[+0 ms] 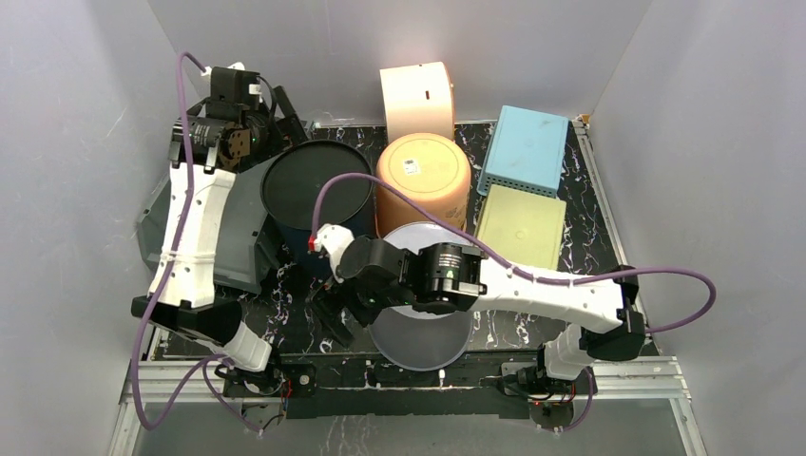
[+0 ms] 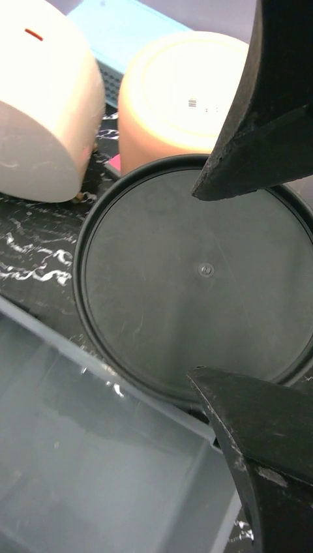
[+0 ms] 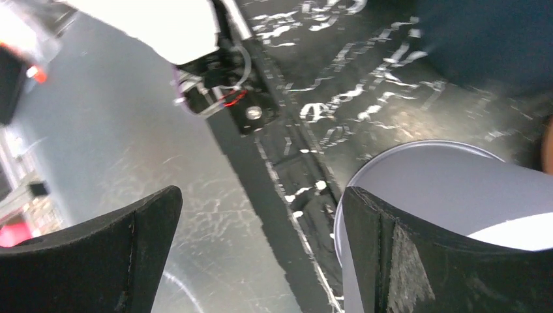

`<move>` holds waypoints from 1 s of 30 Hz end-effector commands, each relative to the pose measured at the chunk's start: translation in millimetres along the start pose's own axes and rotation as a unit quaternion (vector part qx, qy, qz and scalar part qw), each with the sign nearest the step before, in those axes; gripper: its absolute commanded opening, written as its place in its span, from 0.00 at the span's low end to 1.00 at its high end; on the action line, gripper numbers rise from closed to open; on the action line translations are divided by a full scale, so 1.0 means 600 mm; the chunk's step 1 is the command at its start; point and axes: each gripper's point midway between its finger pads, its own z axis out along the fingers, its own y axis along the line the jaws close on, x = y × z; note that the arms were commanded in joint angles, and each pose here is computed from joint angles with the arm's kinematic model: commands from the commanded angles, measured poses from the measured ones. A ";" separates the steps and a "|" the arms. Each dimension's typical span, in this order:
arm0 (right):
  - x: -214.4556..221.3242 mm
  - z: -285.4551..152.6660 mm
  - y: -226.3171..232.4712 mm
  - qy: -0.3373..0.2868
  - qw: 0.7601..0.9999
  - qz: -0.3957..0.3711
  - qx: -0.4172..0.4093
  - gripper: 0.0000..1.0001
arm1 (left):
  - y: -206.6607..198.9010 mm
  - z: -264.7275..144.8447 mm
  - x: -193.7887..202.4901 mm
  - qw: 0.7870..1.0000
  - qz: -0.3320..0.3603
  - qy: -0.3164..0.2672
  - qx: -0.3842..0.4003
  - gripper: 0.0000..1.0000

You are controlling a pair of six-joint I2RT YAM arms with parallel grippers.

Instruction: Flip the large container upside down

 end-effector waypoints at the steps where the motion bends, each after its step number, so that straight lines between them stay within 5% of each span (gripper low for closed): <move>1: 0.044 -0.058 -0.131 -0.002 0.979 0.041 0.202 0.95 | -0.032 0.021 0.022 0.998 0.019 0.035 0.053 0.98; 11: 0.090 -0.154 -0.313 -0.016 0.912 0.131 0.389 0.98 | -0.048 0.041 0.055 0.993 0.029 0.072 0.084 0.98; 21: 0.001 -0.133 -0.269 -0.088 0.939 0.142 0.302 0.98 | -0.038 0.051 0.107 0.989 0.029 0.113 0.090 0.98; 30: -0.087 -0.214 -0.288 -0.222 0.903 0.188 0.317 0.98 | -0.109 0.020 0.208 0.968 0.041 0.173 0.179 0.98</move>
